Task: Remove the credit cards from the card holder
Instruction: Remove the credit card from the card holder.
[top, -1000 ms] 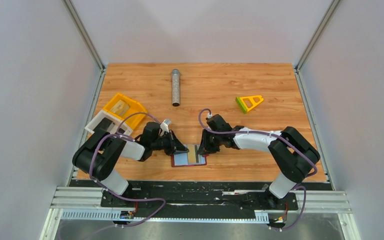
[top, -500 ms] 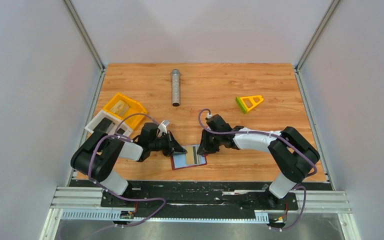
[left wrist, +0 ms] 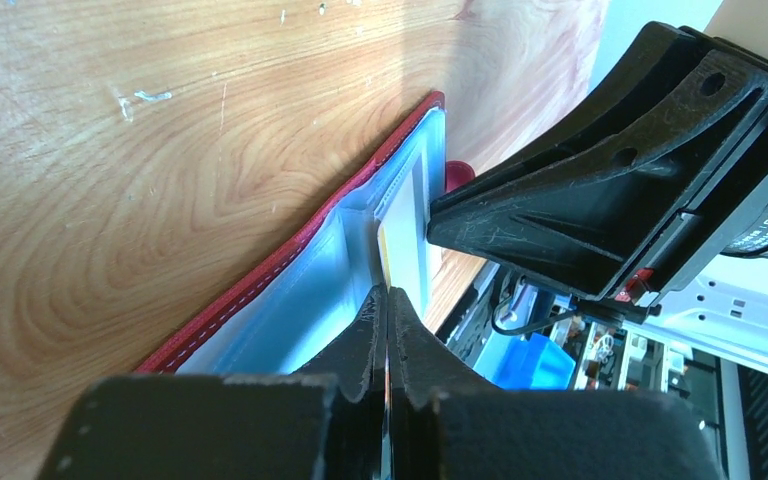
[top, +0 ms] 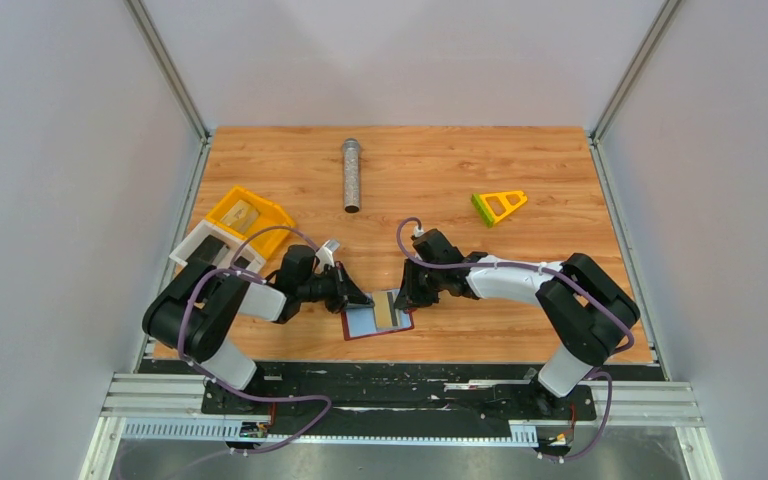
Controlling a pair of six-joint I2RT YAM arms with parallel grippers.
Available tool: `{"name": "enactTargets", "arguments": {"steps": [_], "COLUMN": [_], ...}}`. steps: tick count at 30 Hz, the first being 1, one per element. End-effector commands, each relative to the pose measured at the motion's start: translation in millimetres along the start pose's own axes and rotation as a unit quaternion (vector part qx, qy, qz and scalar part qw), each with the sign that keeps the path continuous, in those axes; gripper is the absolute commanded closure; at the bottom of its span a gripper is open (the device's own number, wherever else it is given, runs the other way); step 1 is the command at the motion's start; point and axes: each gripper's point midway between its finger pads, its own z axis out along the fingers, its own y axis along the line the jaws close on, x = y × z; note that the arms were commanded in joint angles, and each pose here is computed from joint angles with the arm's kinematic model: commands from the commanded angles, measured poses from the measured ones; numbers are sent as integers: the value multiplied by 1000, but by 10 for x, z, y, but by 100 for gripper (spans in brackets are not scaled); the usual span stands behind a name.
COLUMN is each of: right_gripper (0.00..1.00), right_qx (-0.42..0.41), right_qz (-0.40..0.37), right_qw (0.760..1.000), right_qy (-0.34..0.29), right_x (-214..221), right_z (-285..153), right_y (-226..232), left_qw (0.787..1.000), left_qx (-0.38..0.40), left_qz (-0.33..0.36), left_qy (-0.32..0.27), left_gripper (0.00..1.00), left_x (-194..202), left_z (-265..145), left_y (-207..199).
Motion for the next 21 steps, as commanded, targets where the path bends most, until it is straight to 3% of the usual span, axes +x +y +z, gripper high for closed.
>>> {"name": "enactTargets", "arguments": {"steps": [1,21], "right_gripper": [85,81], "right_qx": [10,-32], "right_qz": [-2,-20], "right_qw": [1000,999], "right_qy": [-1,-19], "right_x": [23,-143], "right_z": [7,-141], "right_y": [-68,242], "left_qw": [1000,999], "left_qx": [13,-21], "left_qz": [14,38], "left_qy": [-6,-23], "left_gripper": [100,100], "left_x": [-35,-102], "left_z": [1,-140], "left_y": [-26,-22]}}
